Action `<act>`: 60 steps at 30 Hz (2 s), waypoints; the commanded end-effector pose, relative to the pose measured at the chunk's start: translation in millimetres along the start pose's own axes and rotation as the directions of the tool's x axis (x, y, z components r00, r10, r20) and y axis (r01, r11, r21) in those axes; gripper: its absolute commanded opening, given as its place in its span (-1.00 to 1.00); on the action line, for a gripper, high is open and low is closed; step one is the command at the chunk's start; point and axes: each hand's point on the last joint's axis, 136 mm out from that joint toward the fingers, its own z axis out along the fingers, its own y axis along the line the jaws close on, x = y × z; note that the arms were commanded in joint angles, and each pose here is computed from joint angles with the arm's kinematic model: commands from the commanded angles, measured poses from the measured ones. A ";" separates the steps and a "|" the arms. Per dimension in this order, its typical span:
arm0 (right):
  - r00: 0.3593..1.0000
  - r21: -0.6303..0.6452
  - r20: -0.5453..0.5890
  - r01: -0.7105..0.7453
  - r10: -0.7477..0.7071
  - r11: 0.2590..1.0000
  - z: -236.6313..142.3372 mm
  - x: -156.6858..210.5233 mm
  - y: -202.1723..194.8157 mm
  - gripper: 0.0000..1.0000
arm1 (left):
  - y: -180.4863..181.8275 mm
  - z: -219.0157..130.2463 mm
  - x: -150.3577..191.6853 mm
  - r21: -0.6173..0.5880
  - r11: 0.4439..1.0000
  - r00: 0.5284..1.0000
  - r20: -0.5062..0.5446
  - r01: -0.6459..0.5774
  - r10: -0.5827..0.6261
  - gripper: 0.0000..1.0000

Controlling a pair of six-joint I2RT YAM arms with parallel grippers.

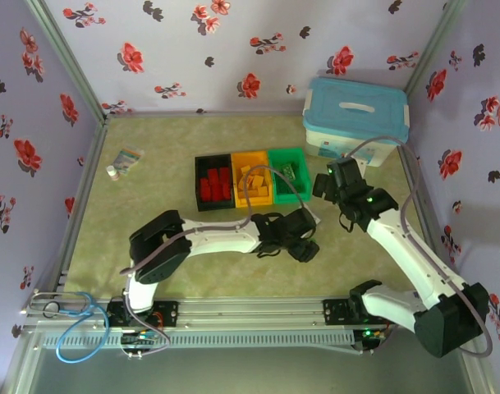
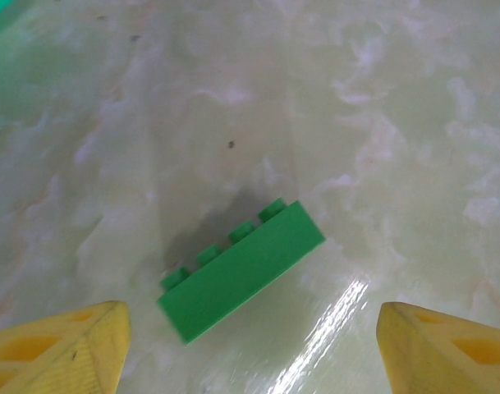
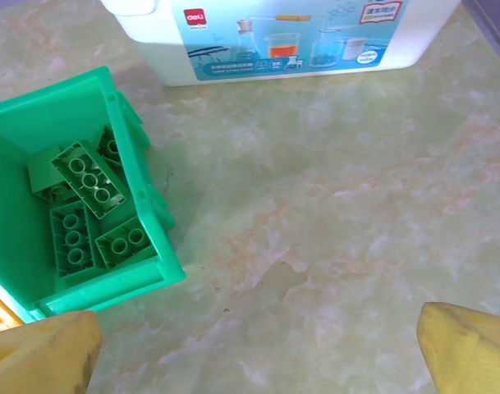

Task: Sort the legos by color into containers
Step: Pick up the lego from the middle-left of the table, then place the lego in the container.

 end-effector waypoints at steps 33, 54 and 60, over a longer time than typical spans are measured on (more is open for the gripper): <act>0.994 0.018 -0.005 -0.110 0.110 0.994 1.0 23.3 -32.6 0.98 | 20.8 39.3 11.8 -0.033 0.948 0.931 -0.198 -0.318 0.306 -0.53; 0.971 0.027 -0.148 -0.188 0.190 0.982 28.6 77.1 -39.4 0.94 | 146.3 -43.8 -145.7 -0.027 0.990 0.979 0.155 0.140 -0.134 -0.54; 0.969 0.007 -0.154 -0.196 0.195 0.981 26.8 83.5 -39.1 0.93 | 166.6 -20.5 -159.7 -0.036 0.970 0.962 0.144 0.241 -0.233 -0.54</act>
